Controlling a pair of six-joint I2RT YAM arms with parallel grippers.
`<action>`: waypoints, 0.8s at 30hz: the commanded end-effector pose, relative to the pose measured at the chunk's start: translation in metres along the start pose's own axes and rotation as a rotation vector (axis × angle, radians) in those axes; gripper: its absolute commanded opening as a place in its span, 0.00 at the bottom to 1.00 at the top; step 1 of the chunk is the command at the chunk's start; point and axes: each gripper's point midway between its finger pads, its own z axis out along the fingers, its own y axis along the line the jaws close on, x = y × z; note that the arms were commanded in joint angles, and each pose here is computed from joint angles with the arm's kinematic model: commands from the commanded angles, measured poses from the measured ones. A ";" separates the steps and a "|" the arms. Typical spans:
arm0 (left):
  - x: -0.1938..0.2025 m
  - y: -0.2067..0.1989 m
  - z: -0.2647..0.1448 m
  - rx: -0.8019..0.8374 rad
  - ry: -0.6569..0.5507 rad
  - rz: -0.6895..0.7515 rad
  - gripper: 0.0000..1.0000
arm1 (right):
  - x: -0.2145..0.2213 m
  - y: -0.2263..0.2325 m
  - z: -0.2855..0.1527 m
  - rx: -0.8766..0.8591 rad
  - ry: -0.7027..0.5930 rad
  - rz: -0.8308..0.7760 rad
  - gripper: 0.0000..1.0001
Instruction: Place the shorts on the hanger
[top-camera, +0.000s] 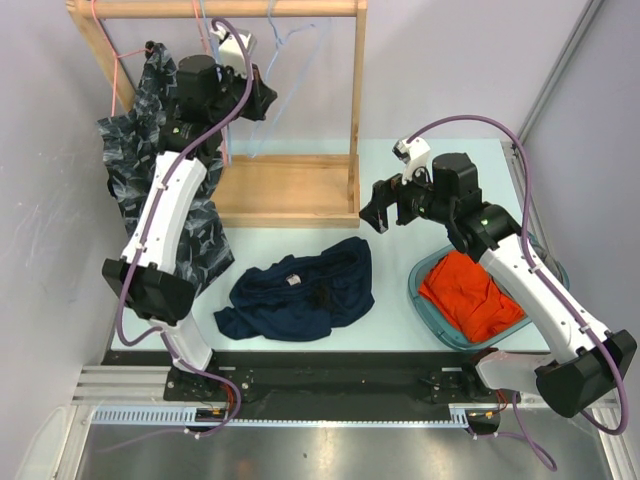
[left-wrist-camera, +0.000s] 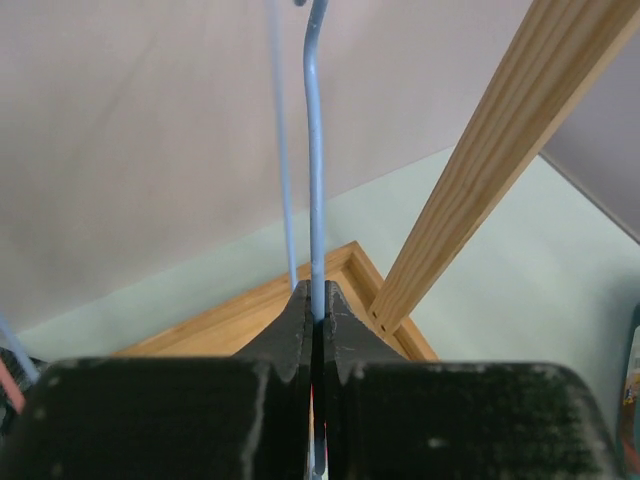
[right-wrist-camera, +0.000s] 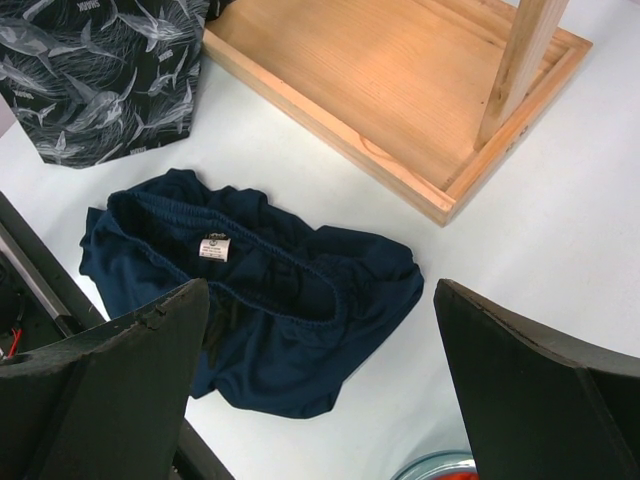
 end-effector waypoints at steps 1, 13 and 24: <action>-0.080 -0.017 -0.043 -0.006 -0.202 0.032 0.00 | -0.024 0.001 -0.007 0.008 -0.062 -0.008 1.00; -0.049 -0.047 -0.099 0.013 -0.109 0.009 0.01 | -0.057 0.007 -0.011 -0.009 -0.174 -0.019 1.00; 0.104 -0.094 -0.165 0.091 0.170 -0.009 0.00 | -0.110 0.029 -0.011 -0.092 -0.363 0.094 0.95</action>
